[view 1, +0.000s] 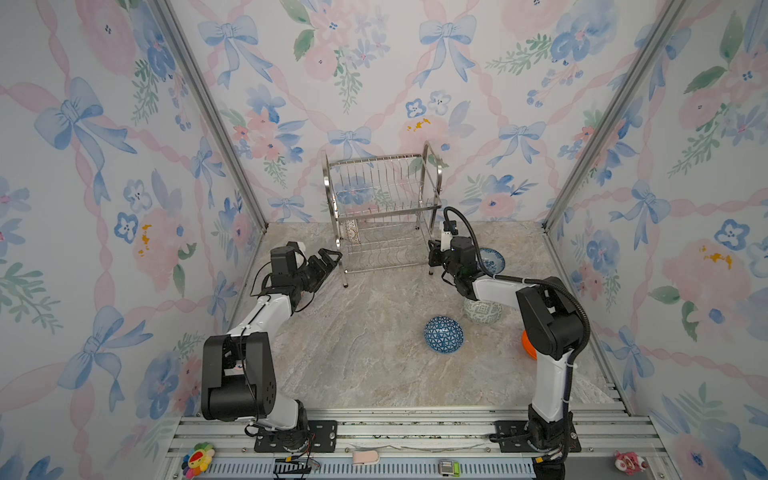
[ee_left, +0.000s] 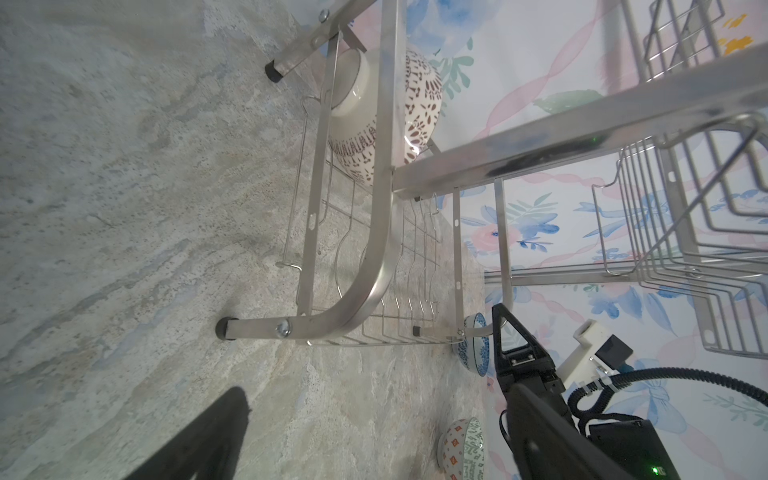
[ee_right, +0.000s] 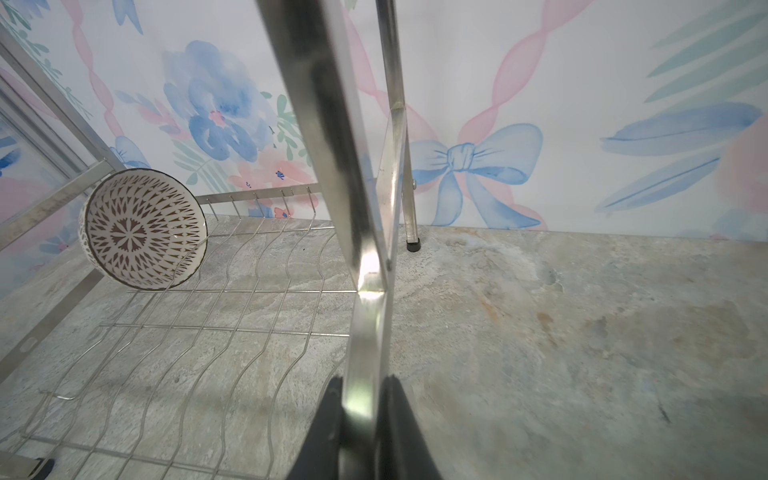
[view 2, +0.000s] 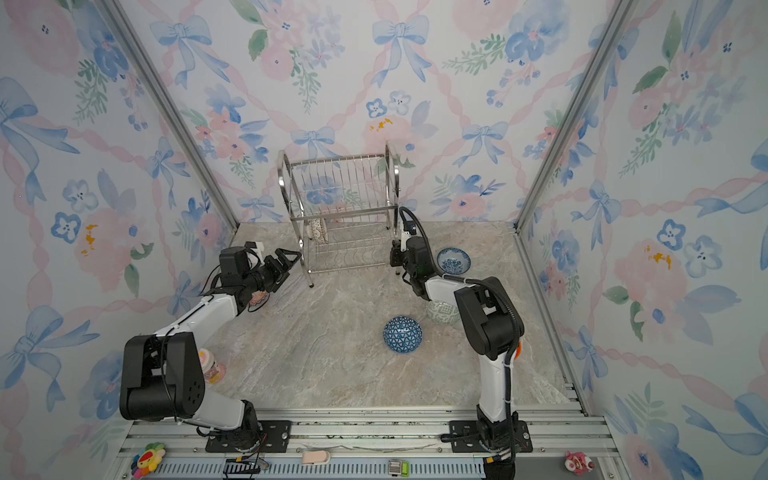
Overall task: Load the bowls into the dish rack
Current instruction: 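Move the right gripper down to the blue-and-red triangle-patterned bowl's rim, then close the right gripper on the triangle-patterned bowl's rim and lift it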
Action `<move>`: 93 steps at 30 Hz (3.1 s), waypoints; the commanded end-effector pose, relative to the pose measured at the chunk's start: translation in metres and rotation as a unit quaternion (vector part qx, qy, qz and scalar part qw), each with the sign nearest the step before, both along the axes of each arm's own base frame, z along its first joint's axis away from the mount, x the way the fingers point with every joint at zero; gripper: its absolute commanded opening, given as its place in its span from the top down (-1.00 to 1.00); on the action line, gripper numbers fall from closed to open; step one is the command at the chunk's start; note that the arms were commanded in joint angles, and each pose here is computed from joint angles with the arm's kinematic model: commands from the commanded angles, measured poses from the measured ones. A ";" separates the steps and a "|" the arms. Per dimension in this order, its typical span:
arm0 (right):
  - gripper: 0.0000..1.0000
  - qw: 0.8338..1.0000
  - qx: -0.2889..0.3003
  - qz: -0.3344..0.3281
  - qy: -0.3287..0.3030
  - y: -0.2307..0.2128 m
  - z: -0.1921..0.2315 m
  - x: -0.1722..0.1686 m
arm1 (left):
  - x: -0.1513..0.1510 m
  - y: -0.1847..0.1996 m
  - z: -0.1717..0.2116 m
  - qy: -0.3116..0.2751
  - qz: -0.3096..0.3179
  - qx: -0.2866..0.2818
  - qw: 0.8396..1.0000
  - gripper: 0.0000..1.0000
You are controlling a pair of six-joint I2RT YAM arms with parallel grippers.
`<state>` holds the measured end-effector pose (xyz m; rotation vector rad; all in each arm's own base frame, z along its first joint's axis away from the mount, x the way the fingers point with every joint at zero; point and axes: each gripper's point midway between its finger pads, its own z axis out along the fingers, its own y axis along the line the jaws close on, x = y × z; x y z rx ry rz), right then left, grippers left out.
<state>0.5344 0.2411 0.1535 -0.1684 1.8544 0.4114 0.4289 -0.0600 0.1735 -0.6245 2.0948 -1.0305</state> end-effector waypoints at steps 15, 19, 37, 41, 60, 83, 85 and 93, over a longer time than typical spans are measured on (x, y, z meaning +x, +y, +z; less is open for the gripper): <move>0.86 0.999 0.006 0.051 0.017 0.001 -0.005 -0.046 | -0.014 0.001 0.015 -0.019 -0.002 0.020 1.000 -0.96; 0.71 0.999 0.007 0.037 0.031 -0.002 -0.005 -0.048 | -0.021 0.003 0.014 -0.015 0.001 0.029 0.999 -0.96; -0.50 0.999 -0.014 -0.010 0.049 -0.016 0.037 -0.090 | -0.062 0.017 0.005 0.006 0.015 0.052 0.999 -0.96; -0.71 0.995 -0.045 -0.029 0.088 -0.030 0.036 -0.117 | -0.077 0.008 -0.001 0.008 0.004 0.045 0.999 -0.96; -0.69 0.940 -0.204 0.015 0.274 0.011 -0.047 -0.267 | -0.124 -0.070 0.003 -0.047 -0.099 -0.001 0.994 -0.96; 0.45 0.914 -0.265 0.017 0.305 0.030 -0.107 -0.289 | -0.128 -0.088 -0.017 -0.032 -0.128 0.013 0.991 -0.96; 0.56 0.918 -0.263 0.020 0.296 0.032 -0.099 -0.286 | -0.127 -0.087 -0.017 -0.033 -0.125 0.015 0.992 -0.96; 0.87 0.927 -0.248 0.029 0.280 0.039 -0.080 -0.273 | -0.129 -0.087 -0.015 -0.032 -0.124 0.014 0.992 -0.96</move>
